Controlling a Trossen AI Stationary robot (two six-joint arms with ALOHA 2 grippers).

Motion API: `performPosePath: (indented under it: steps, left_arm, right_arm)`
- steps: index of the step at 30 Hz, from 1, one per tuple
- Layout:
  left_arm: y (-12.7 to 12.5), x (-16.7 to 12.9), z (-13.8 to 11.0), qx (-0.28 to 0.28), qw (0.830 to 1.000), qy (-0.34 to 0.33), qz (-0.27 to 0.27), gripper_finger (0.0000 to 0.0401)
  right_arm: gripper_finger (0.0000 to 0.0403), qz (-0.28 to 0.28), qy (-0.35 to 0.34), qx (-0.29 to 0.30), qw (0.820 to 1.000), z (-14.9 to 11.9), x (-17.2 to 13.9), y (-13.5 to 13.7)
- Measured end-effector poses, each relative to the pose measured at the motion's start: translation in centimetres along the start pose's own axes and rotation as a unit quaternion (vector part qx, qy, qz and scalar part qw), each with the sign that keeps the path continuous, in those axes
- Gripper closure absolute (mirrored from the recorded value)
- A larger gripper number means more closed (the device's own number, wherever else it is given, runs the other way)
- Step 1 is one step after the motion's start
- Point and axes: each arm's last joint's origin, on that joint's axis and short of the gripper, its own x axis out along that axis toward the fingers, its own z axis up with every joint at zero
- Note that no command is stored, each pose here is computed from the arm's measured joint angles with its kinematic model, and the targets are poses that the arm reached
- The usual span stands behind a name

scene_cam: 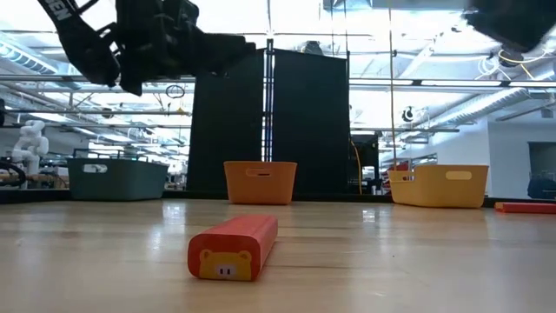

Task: Sort blocks
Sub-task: Put the red block into the orange bin

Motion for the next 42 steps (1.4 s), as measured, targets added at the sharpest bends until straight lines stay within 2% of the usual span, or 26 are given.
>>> performPosePath:
  steps: [9,17,22,26,37,42]
  left_arm:
    - [1.4,-0.4,-1.5,0.013,0.999,0.027,0.024,0.0225]
    - [2.2,0.6,-1.9,0.005,0.999,0.032,0.017,0.0225]
    - [2.2,1.4,-2.0,-0.001,0.999,0.031,-0.015,0.0225]
    - [2.4,1.8,-2.3,-0.008,0.999,0.035,-0.027,0.0225]
    - [2.5,2.1,-2.5,-0.010,0.999,0.037,-0.029,0.0225]
    - [2.5,2.1,-2.6,-0.015,0.998,0.043,-0.030,0.0225]
  right_arm:
    - [0.0220,-0.005,0.029,0.083,0.996,-2.3,3.4,-0.4]
    - [0.0220,-0.069,0.004,0.085,0.994,-1.5,6.0,-1.4]
    - [0.0220,-0.140,-0.021,0.090,0.986,-0.6,6.0,-2.6]
    - [0.0220,-0.156,-0.022,0.078,0.984,-0.2,5.8,-2.8]
    - [0.0220,-0.124,-0.003,0.080,0.989,2.1,8.1,-5.4]
    - [0.0220,-0.121,0.001,0.083,0.989,2.5,8.2,-5.5]
